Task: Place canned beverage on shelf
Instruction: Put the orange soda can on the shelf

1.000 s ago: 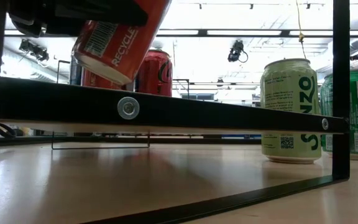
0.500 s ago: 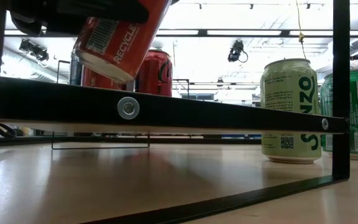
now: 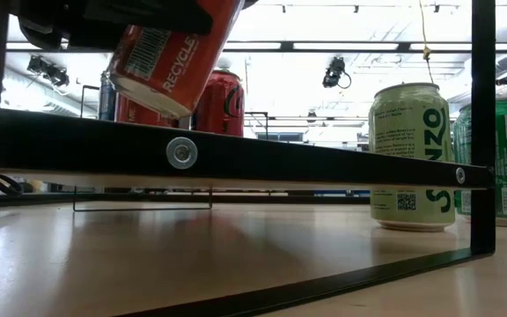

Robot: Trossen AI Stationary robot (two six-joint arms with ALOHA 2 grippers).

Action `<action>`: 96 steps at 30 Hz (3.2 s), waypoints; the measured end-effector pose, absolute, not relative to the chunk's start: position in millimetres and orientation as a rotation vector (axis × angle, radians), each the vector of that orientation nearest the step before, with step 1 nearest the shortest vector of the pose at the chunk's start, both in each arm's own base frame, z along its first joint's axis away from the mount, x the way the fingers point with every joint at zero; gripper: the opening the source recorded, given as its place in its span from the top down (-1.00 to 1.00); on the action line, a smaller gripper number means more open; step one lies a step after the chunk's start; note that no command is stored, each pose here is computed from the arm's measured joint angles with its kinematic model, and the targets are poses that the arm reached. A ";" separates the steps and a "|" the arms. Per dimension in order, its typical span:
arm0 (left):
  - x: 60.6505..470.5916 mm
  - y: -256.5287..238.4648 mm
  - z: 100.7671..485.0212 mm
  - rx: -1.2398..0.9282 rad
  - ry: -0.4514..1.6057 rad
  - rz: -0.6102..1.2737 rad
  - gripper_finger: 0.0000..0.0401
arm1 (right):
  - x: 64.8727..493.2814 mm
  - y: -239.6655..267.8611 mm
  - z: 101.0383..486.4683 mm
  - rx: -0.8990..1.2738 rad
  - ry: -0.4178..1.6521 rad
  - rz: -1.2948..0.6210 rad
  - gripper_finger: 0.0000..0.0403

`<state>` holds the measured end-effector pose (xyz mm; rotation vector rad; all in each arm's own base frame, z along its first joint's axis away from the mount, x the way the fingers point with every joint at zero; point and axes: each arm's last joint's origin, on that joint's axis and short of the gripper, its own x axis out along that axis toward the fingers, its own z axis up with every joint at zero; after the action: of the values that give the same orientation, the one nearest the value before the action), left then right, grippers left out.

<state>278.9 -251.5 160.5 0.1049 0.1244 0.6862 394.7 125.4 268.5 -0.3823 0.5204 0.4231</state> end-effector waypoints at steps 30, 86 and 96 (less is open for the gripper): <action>276.4 -244.0 180.8 0.116 0.257 0.575 -0.75 | 388.6 119.8 263.7 -0.422 0.612 0.433 -0.60; 240.7 -215.0 258.9 0.002 0.343 0.431 -0.75 | 381.0 58.7 259.8 -0.212 0.837 0.419 -0.60; 240.8 -215.1 258.7 0.003 0.344 0.432 -0.75 | 382.2 55.5 260.2 -0.189 0.829 0.422 -0.61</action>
<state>240.8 -215.1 258.7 0.0031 0.3438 0.4317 382.2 55.5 260.2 -0.1895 0.8287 0.4224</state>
